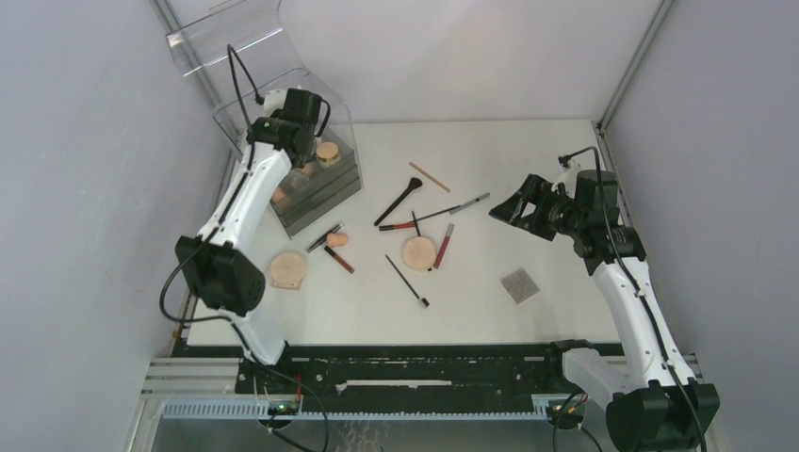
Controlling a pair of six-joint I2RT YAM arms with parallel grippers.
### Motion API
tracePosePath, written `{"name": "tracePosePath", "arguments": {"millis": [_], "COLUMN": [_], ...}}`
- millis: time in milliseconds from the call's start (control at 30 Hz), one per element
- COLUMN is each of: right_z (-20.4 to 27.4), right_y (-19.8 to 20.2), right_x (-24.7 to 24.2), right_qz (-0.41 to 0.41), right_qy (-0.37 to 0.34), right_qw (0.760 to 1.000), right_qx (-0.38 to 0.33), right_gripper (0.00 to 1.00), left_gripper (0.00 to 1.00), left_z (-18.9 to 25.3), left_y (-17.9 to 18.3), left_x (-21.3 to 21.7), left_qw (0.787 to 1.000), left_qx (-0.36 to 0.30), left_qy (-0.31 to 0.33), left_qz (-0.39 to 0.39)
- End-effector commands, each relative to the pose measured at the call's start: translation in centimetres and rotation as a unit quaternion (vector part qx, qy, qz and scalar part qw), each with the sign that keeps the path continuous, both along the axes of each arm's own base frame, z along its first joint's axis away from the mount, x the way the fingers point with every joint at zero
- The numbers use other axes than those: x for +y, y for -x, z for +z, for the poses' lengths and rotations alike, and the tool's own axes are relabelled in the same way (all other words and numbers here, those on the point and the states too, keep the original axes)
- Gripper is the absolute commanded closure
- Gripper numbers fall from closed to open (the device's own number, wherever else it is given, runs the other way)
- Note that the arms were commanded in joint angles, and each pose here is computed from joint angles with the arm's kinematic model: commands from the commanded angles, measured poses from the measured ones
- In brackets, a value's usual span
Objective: Organize the makeup
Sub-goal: Close the storage box at the center of the board.
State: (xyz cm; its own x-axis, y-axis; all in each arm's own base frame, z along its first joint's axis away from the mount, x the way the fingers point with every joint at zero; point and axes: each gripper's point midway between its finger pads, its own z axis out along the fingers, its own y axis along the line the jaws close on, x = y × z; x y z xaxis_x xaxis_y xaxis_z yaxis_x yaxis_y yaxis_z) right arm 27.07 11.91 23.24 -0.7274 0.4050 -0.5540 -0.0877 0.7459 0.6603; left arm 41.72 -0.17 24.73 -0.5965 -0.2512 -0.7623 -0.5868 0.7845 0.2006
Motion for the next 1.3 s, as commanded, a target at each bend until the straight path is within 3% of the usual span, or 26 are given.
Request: {"name": "tracePosePath", "arguments": {"millis": [0,133,233,433,700,967,1267], "right_z": [0.7,0.4,0.5,0.3,0.7,0.3,0.0], "right_y": [-0.4,-0.3,-0.3,-0.4,-0.2,0.3,-0.3], "right_x": [0.1,-0.1,0.0,0.1,0.4,0.2,0.6], "right_qz": [0.005,0.002,0.003,0.005,0.011,0.013,0.021], "right_qy": [0.000,0.002,0.002,-0.002,-0.008,0.003,-0.005], "right_qw": [1.000,1.000,1.000,1.000,0.999,1.000,1.000], "right_qx": [-0.026,-0.025,-0.027,-0.025,-0.031,-0.025,-0.020], "right_gripper": [0.09,0.09,0.09,0.10,0.11,0.10,0.11], "left_gripper": [0.26,0.22,0.12,0.04,0.00,0.00,0.00], "left_z": [6.5,10.2,12.7,20.0,32.2,35.5,36.0], "left_y": [-0.1,1.6,3.8,6.8,9.3,10.5,8.6], "left_x": [-5.7,-11.4,-12.9,-12.3,-4.8,0.3,2.3], "left_qw": [0.979,0.913,0.873,0.837,0.829,0.829,0.843], "left_qx": [-0.102,-0.187,-0.235,-0.314,-0.458,-0.511,-0.484], "left_qy": [0.035,0.112,0.133,0.104,0.027,-0.001,0.002], "left_qz": [-0.172,-0.346,-0.406,-0.435,-0.320,-0.228,-0.235]}}
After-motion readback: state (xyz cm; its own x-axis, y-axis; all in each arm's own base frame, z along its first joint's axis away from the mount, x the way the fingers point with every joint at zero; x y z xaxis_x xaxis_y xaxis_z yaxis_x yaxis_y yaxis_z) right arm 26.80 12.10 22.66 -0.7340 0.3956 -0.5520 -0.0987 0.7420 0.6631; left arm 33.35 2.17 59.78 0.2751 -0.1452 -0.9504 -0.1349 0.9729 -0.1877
